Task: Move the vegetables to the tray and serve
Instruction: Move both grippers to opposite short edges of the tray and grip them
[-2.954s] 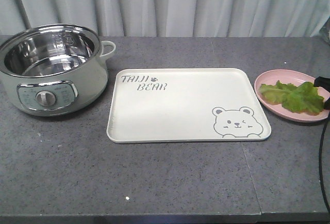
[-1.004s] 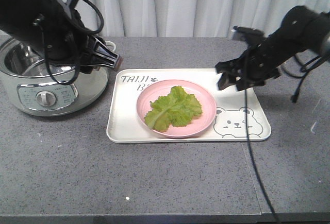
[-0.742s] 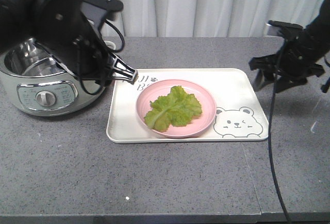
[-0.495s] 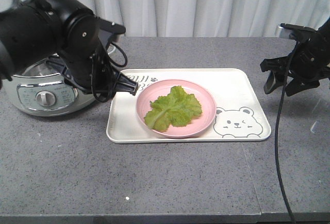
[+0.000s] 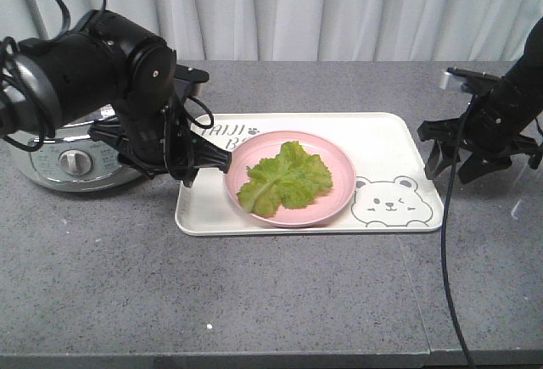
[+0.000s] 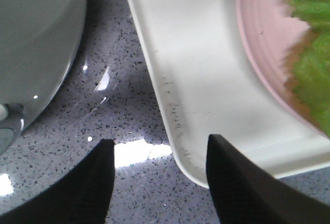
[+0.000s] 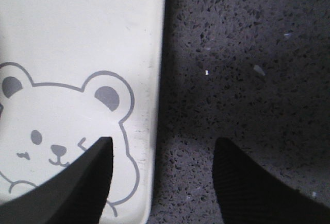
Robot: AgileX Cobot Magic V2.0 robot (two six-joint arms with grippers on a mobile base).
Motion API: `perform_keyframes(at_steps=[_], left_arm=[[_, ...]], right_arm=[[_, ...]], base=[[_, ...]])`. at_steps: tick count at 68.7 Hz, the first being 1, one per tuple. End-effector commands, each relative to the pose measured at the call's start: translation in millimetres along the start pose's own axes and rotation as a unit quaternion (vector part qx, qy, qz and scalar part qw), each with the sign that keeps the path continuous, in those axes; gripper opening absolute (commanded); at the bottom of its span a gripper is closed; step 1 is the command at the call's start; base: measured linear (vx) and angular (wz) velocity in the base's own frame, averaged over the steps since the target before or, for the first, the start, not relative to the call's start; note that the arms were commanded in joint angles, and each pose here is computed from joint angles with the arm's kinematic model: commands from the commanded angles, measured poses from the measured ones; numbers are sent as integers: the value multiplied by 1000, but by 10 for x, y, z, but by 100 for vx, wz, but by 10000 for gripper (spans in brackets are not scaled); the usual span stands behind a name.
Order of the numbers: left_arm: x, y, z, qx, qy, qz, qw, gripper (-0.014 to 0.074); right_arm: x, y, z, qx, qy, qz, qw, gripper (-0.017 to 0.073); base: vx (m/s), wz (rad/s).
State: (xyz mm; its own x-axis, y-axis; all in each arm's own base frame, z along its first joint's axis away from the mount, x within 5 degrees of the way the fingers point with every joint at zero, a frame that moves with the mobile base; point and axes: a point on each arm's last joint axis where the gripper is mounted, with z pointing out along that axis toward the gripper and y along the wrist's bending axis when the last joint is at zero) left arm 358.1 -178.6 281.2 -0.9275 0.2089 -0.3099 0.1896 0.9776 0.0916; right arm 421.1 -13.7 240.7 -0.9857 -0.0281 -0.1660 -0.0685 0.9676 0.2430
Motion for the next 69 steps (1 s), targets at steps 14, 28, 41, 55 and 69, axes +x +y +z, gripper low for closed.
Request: perform_keyframes(at_steps=[14,28,41,55,69], left_arm=[[-68,-6,-79,10,-27,-5,1000,395],[-73,-26,19,7,-17,-2,1000,395],[-76,-38,76,5,-11,2,1000,395],[-93,11,91,9,-11,-3,1000,395],[-125,154,120,21,-7,-21,1000,395]], right_arm=[[-22,128,-278,-28,-47,-16,998,423],[-29,125,-279,-27,-51,-20,998,423],[-29,99,-162,-31,-28,-17,999,420],[-35,57,9,-38,1,-11,999,420],[-47,48,29,-37,-3,-10,999,420]], base=[[0,0],[0,0],[0,0],[0,0],[0,0]])
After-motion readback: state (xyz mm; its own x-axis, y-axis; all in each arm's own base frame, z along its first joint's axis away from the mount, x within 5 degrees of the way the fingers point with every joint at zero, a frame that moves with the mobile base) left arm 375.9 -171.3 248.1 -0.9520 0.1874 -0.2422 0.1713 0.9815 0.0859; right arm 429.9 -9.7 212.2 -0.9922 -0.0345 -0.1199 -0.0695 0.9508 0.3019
